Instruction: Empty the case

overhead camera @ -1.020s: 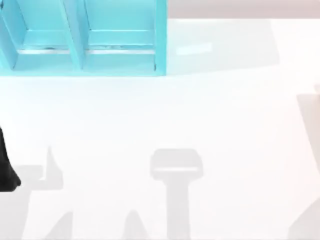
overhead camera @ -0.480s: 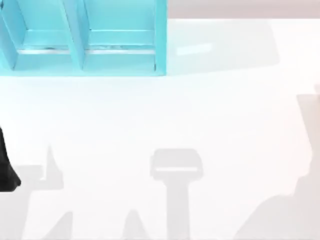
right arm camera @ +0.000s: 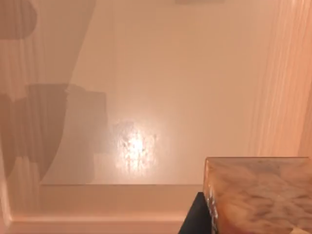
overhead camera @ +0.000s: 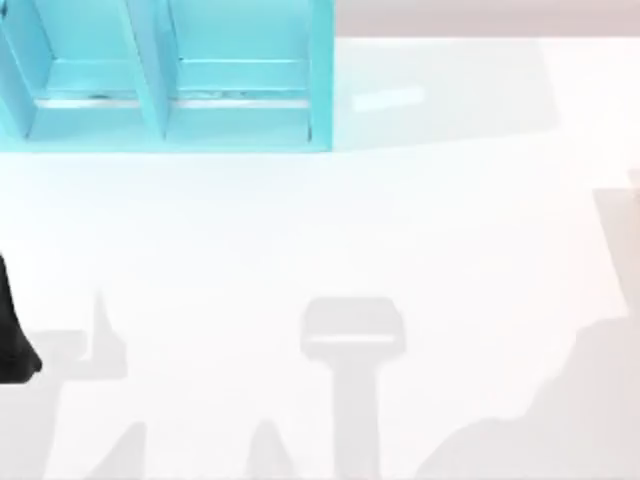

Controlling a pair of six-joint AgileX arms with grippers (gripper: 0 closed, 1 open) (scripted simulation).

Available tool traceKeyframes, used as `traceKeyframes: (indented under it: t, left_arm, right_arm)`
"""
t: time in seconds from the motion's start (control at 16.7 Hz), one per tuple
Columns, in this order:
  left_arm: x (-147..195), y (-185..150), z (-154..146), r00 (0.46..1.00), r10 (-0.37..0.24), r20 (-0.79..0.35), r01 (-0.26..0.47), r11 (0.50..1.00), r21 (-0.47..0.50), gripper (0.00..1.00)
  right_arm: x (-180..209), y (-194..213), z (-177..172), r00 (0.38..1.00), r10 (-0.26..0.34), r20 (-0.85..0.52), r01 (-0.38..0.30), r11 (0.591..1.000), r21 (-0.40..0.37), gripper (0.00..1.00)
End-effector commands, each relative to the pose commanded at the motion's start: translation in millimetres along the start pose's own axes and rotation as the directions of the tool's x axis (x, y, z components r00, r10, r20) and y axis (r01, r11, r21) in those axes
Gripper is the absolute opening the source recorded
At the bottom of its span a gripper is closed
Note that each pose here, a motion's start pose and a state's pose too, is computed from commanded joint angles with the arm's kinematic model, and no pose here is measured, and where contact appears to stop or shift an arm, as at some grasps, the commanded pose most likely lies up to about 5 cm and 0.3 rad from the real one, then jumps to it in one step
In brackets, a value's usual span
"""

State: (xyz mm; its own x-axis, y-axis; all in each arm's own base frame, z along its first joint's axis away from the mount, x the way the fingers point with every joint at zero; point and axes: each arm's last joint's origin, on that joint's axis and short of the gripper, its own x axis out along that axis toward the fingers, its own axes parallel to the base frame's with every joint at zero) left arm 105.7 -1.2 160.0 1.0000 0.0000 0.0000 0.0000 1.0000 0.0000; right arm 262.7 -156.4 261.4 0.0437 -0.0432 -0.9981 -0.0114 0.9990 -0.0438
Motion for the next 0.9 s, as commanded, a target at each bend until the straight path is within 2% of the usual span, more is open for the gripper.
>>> traceKeyframes:
  t: [0.18, 0.6, 0.9]
  left_arm:
    - [0.0, 0.0, 0.0, 1.0, 0.0, 0.0, 0.0, 1.0, 0.0, 1.0]
    - [0.0, 0.0, 0.0, 1.0, 0.0, 0.0, 0.0, 1.0, 0.0, 1.0]
    - [0.0, 0.0, 0.0, 1.0, 0.0, 0.0, 0.0, 1.0, 0.0, 1.0]
  right_arm:
    - [-1.2, -6.3, -5.4, 0.999, 0.036, -0.04, -0.036, 0.999, 0.021, 0.0]
    - [-0.4, -3.3, -1.8, 0.998, 0.038, -0.042, -0.037, 0.999, 0.019, 0.0]
    - [4.6, 38.4, 44.9, 1.0, 0.023, -0.02, -0.022, 0.999, 0.023, 0.0]
